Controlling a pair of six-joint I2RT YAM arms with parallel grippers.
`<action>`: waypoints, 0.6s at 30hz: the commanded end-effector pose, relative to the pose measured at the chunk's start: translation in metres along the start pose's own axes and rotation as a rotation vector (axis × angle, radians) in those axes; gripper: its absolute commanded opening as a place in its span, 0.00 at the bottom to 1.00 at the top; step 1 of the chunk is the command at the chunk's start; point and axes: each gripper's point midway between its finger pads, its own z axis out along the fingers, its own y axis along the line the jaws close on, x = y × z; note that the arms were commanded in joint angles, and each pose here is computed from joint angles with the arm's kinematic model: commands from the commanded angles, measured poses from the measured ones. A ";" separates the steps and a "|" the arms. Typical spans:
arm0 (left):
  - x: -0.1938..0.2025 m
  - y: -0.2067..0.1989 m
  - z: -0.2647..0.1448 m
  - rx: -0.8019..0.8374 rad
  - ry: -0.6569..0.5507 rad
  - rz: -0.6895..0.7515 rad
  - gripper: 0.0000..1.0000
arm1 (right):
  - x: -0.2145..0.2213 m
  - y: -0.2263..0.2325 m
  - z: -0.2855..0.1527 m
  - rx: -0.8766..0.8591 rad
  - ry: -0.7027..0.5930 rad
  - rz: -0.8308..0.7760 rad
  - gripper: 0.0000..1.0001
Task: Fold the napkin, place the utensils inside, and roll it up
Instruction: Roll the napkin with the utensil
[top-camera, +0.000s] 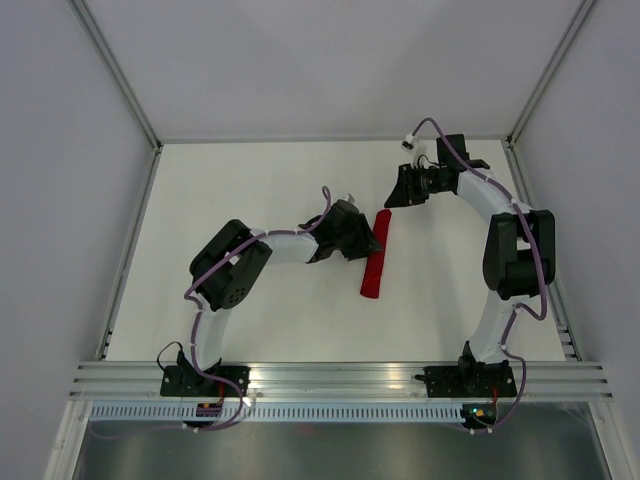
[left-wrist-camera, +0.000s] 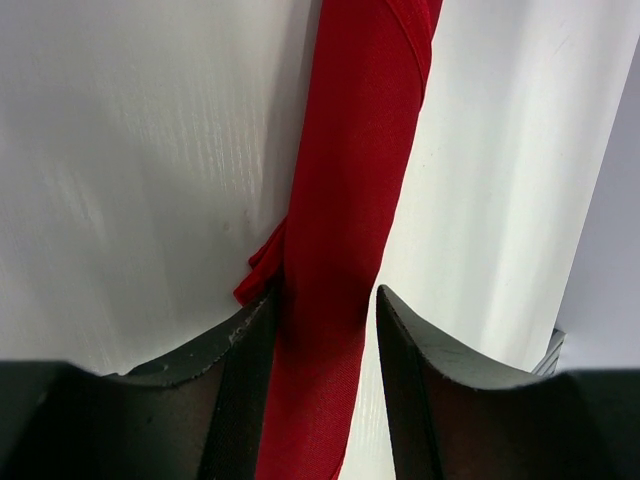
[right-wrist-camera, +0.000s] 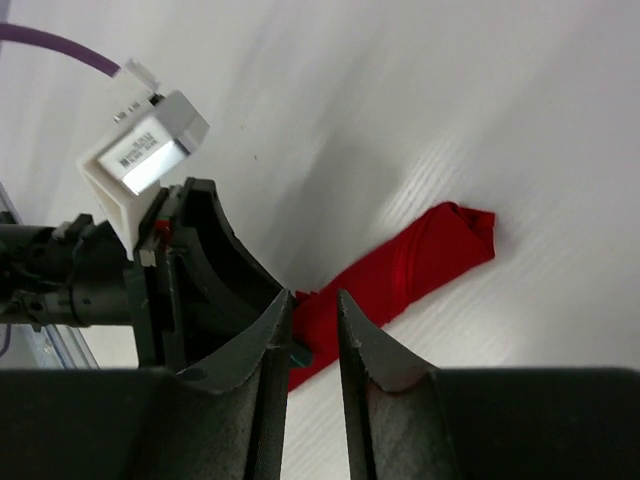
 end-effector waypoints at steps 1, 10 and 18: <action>0.028 0.045 -0.005 -0.150 0.083 0.060 0.52 | 0.013 -0.004 -0.019 0.075 0.040 -0.037 0.30; 0.024 0.035 -0.005 -0.113 0.081 0.081 0.56 | 0.057 -0.020 -0.020 0.126 0.142 -0.023 0.30; 0.018 0.023 -0.005 -0.064 0.053 0.107 0.61 | 0.083 -0.033 -0.009 0.127 0.196 0.005 0.29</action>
